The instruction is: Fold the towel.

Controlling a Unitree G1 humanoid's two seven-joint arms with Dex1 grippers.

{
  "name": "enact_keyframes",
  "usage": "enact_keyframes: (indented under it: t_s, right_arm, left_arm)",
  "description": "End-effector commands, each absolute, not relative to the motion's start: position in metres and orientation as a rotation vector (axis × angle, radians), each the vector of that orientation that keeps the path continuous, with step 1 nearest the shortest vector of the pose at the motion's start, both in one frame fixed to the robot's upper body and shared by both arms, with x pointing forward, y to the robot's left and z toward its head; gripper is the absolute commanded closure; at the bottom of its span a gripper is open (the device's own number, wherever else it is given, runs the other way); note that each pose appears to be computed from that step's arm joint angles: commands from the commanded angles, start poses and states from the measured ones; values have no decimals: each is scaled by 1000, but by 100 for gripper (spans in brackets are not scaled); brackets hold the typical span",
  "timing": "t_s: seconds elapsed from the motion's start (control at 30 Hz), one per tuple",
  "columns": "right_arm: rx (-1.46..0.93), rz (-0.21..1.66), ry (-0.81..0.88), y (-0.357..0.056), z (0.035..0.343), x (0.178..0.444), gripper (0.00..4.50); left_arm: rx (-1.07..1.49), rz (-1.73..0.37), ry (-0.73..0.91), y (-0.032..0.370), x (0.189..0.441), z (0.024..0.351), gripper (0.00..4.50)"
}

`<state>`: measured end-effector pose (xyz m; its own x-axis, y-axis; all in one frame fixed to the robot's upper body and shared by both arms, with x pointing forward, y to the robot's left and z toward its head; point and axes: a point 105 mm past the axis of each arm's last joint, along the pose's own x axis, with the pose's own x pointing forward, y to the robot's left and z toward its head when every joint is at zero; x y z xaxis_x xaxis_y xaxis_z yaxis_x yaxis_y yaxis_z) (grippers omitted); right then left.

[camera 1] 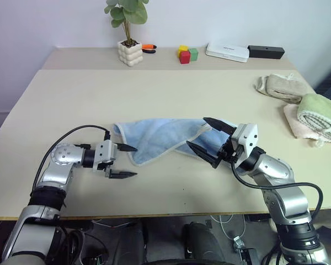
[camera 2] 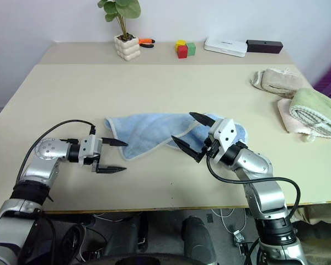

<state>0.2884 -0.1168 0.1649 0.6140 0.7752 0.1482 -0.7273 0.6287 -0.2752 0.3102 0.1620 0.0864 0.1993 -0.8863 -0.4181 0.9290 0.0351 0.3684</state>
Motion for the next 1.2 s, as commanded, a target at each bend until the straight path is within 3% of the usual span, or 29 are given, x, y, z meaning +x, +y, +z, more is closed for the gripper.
enact_keyframes:
  t_s: [0.03,0.13,0.2,0.47,0.67,0.9,1.2]
  right_arm:
    - [-215,862,-342,-112,180,285,0]
    - [-218,844,-345,-114,180,285,0]
    - [-217,817,-356,-116,182,288,0]
    - [-377,488,-385,-170,197,334,0]
    - [-367,279,-63,-237,172,372,0]
    - [-355,332,240,-256,139,371,0]
    - [-238,265,425,-270,112,384,0]
  left_arm:
    - [635,-1373,121,157,316,77,230]
    - [628,-1361,128,156,320,78,385]
    - [607,-1369,123,157,319,81,447]
    - [450,-1378,52,177,313,121,447]
    - [465,-1274,10,202,310,132,447]
    - [459,-1217,11,211,302,126,447]
    - [458,-1216,3,204,296,120,447]
